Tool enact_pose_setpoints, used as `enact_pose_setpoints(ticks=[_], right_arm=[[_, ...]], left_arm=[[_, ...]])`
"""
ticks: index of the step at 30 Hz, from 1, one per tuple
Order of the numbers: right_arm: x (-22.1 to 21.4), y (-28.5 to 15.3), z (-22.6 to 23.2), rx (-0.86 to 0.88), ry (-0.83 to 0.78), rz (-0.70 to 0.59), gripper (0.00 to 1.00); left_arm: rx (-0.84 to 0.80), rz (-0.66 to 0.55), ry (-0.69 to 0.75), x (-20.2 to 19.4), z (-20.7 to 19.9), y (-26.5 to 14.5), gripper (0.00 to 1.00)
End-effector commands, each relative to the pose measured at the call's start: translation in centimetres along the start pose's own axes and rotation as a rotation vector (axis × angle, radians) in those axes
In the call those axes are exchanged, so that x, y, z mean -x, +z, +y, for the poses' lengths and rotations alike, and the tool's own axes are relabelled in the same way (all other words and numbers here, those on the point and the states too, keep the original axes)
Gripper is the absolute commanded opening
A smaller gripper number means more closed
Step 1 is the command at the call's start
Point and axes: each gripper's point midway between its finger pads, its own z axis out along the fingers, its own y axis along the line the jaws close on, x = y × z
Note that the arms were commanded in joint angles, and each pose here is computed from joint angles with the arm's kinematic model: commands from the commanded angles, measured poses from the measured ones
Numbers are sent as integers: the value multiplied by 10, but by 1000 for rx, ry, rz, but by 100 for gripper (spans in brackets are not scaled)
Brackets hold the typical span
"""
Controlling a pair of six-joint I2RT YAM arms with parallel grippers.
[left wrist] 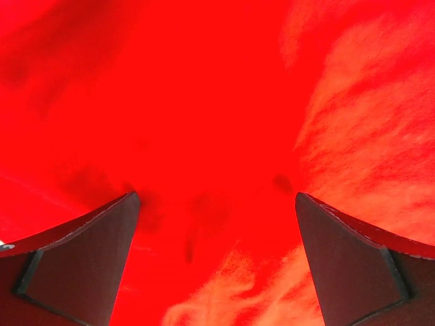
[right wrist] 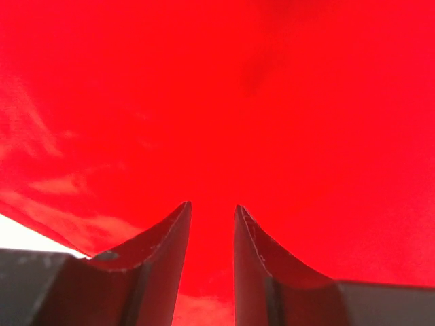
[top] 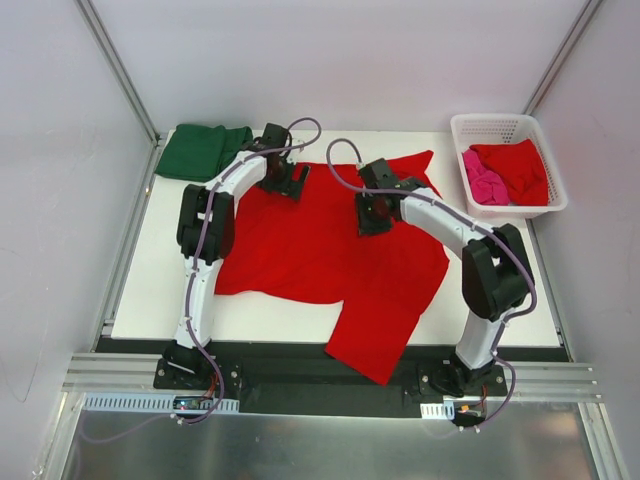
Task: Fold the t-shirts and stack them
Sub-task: Flatten the tshirt out
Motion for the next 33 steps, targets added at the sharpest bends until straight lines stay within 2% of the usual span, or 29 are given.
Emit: enact_pose_setpoints(ticks=[1, 4, 10, 13, 18, 28, 33], right_arm=[[48, -6, -22, -67, 49, -99, 35], [66, -4, -36, -86, 81, -109, 35], [74, 7, -75, -195, 91, -54, 35], [85, 7, -94, -237, 110, -71, 35], [91, 7, -115, -242, 128, -64, 35], [58, 7, -135, -266, 125, 66, 39], [57, 7, -132, -229, 136, 65, 40]], left_arm=[[31, -3, 23, 2, 5, -26, 99], [43, 0, 31, 2, 8, -24, 99], [75, 1, 33, 4, 16, -22, 99], [75, -4, 32, 7, 17, -22, 99], [93, -7, 43, 9, 21, -23, 99], [127, -6, 40, 14, 35, -19, 99], [131, 10, 28, 14, 40, -11, 99]])
